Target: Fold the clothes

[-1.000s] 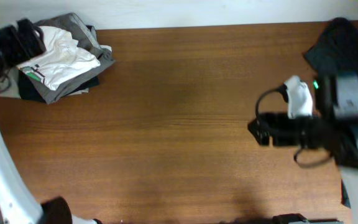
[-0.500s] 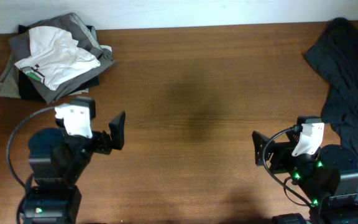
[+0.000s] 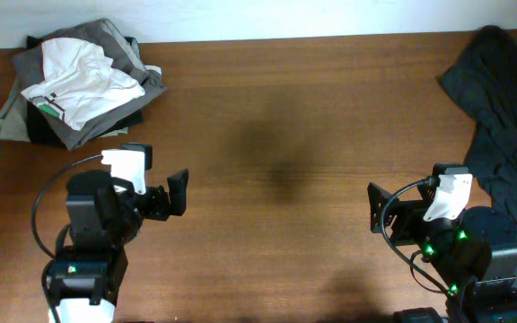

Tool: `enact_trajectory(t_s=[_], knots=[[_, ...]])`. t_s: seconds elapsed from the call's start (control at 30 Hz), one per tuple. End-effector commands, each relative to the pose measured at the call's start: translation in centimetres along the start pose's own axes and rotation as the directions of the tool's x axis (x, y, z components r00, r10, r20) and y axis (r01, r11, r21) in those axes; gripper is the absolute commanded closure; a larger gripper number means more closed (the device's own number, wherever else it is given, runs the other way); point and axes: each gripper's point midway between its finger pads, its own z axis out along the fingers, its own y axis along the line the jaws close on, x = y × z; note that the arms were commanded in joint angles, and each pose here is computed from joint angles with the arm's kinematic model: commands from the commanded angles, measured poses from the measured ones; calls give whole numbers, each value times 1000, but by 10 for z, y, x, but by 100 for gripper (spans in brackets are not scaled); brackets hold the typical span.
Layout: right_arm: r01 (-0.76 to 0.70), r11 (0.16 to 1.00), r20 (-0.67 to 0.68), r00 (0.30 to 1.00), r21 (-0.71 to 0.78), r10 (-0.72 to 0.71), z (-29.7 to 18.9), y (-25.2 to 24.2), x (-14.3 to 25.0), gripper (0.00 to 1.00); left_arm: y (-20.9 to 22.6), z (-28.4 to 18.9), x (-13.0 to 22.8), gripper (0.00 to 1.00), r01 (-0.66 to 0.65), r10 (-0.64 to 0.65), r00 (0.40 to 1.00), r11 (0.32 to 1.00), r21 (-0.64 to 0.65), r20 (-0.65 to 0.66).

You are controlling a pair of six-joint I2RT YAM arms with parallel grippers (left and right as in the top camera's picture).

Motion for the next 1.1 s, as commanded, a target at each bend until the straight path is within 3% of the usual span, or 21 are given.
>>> enact_trajectory(t_s=[0.0, 0.23, 0.43, 0.63, 0.83, 1.07], knots=[[-3, 1000, -2, 1000, 13, 3, 1, -2, 1, 1, 3, 11, 11, 1, 6, -6, 999, 1000, 0, -47], [8, 991, 0, 1000, 132, -8, 14, -36, 34, 1, 10, 34, 32, 1, 34, -35, 988, 999, -6, -150], [122, 991, 289, 948, 50, -131, 41, -40, 64, 1, 14, 47, 47, 1, 51, -53, 975, 999, -12, -214], [235, 968, 431, 867, 85, -249, 43, -41, 64, 2, 16, 52, 54, 1, 59, -61, 968, 998, -15, -243], [236, 962, 480, 834, 136, -272, 41, -51, 56, 1, 16, 53, 55, 1, 60, -62, 967, 998, -15, -247], [233, 963, 389, 882, 133, -267, 52, -57, 78, 1, 16, 53, 55, 1, 60, -62, 967, 998, -16, -247]])
